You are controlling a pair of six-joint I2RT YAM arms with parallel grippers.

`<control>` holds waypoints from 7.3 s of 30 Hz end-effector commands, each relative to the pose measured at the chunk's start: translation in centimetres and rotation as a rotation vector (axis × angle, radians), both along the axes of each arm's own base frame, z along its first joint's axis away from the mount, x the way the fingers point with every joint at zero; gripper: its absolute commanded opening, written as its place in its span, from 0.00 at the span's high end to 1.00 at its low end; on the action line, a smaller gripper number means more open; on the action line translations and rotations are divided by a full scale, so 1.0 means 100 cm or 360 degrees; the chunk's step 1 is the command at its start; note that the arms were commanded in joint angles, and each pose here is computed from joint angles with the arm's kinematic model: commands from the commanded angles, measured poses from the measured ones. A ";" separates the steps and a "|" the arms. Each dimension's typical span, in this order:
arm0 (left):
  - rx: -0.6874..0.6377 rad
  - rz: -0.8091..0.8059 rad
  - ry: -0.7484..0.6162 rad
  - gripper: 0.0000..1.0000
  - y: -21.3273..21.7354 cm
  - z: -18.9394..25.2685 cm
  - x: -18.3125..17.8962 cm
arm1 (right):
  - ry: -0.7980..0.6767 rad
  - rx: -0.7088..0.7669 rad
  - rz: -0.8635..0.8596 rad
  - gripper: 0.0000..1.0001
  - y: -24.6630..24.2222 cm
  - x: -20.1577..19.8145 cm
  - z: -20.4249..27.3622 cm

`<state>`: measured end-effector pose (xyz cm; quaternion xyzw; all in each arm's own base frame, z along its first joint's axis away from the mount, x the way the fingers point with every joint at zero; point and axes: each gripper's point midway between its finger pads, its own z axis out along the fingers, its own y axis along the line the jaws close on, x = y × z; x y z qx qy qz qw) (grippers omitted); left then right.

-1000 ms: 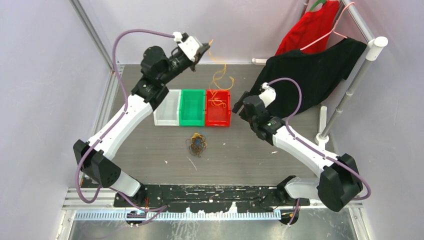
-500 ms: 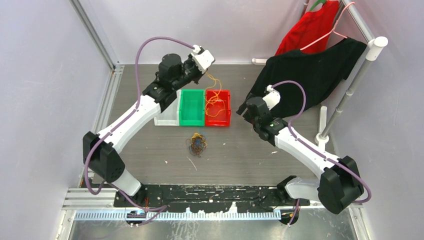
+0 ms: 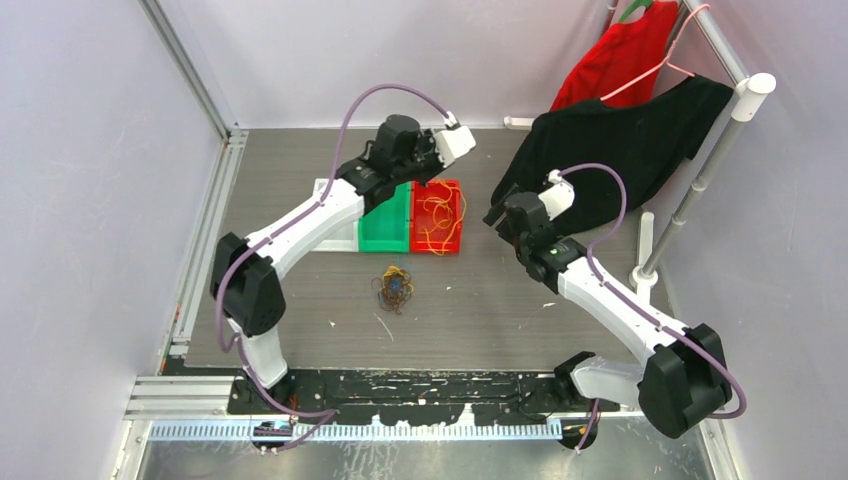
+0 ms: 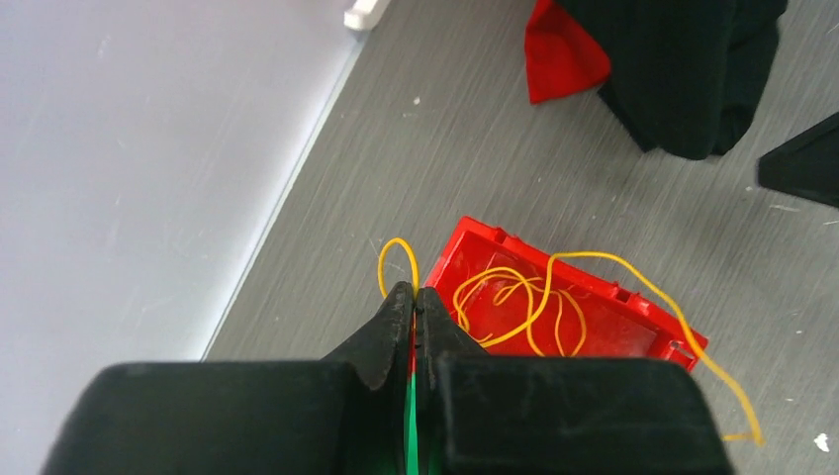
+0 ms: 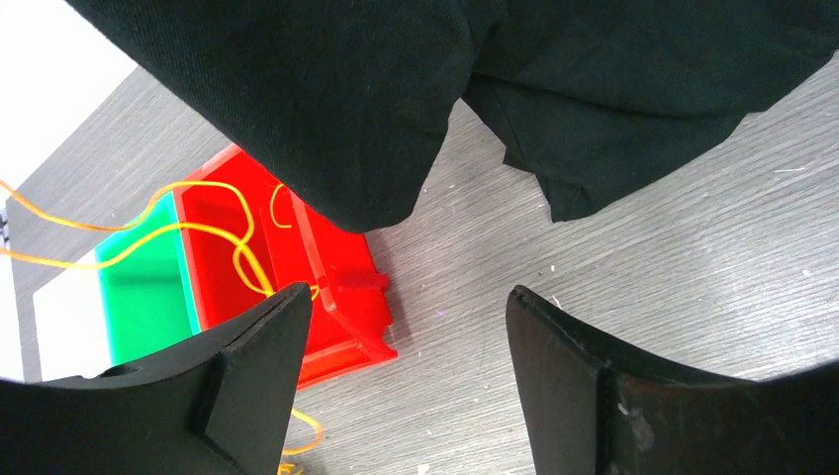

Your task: Untangle the cables

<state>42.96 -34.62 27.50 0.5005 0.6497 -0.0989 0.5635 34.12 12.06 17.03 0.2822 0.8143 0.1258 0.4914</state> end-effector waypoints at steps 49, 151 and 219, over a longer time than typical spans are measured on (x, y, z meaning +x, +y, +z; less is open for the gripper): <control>0.0255 -0.0032 0.0925 0.28 0.063 -0.054 -0.043 | 0.0302 0.0281 0.0470 0.28 0.064 -0.006 -0.068; -0.0327 0.0190 0.0896 0.27 0.210 0.044 -0.147 | 0.0236 -0.0593 0.0753 0.37 0.148 0.089 0.012; -0.0287 0.0026 0.1506 0.51 0.195 -0.084 -0.223 | 0.0093 0.0314 0.1725 0.99 0.275 -0.107 0.013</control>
